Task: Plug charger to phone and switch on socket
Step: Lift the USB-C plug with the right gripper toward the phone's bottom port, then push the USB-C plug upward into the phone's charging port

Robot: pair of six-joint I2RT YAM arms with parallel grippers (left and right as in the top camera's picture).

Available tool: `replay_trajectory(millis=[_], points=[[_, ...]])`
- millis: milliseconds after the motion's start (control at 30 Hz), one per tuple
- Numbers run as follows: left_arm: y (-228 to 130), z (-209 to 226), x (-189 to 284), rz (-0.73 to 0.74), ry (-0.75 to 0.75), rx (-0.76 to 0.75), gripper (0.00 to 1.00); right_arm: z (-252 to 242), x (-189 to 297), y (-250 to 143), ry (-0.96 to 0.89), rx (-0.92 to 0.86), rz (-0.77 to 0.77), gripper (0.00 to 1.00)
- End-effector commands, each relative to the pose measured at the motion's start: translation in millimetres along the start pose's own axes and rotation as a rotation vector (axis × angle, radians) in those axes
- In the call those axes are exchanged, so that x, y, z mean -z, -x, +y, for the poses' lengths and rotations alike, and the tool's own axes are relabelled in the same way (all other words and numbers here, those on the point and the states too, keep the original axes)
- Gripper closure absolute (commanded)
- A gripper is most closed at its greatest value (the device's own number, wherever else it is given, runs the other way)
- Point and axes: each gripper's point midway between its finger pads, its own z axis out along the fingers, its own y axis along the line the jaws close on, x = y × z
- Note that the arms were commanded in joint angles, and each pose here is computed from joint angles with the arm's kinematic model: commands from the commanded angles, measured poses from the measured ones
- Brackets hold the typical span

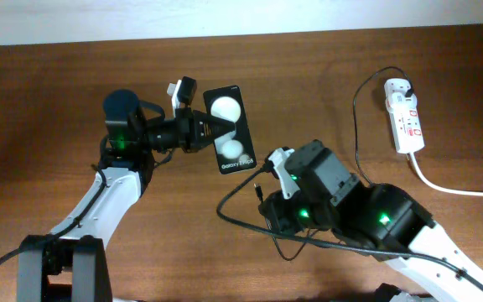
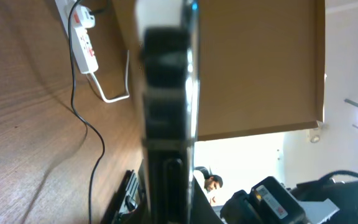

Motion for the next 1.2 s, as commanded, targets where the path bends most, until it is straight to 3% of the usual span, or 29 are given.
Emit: replay_trajectory(millis=[0, 167, 367, 500, 667, 800, 1167], points=[[5.6, -6.1, 1.8, -0.014, -0.001, -0.047, 1.00, -0.6, -29.1, 7.5, -0.043, -0.014, 0.019, 0.96], [-5.3, -10.3, 2.1, 0.047, -0.029, -0.142, 1.00, -6.2, -49.6, 12.8, -0.068, -0.021, 0.040, 0.96], [-5.2, -10.3, 2.1, 0.047, -0.029, -0.144, 1.00, 8.2, -49.6, 5.3, 0.013, -0.066, 0.084, 0.96], [-5.3, -10.3, 2.1, 0.047, -0.029, -0.144, 1.00, 9.3, -24.4, -13.2, 0.022, -0.070, 0.111, 0.96], [-5.3, -10.3, 2.1, 0.047, -0.029, -0.143, 1.00, 25.7, -23.8, -5.2, -0.021, 0.044, 0.003, 0.96], [-5.4, -10.3, 2.1, 0.048, -0.029, -0.143, 1.00, 16.8, -26.6, 14.6, -0.103, -0.053, -0.103, 0.96], [-9.6, -11.6, 2.4, 0.071, -0.040, -0.139, 1.00, 6.9, -48.1, 16.1, -0.157, -0.107, -0.077, 0.96]])
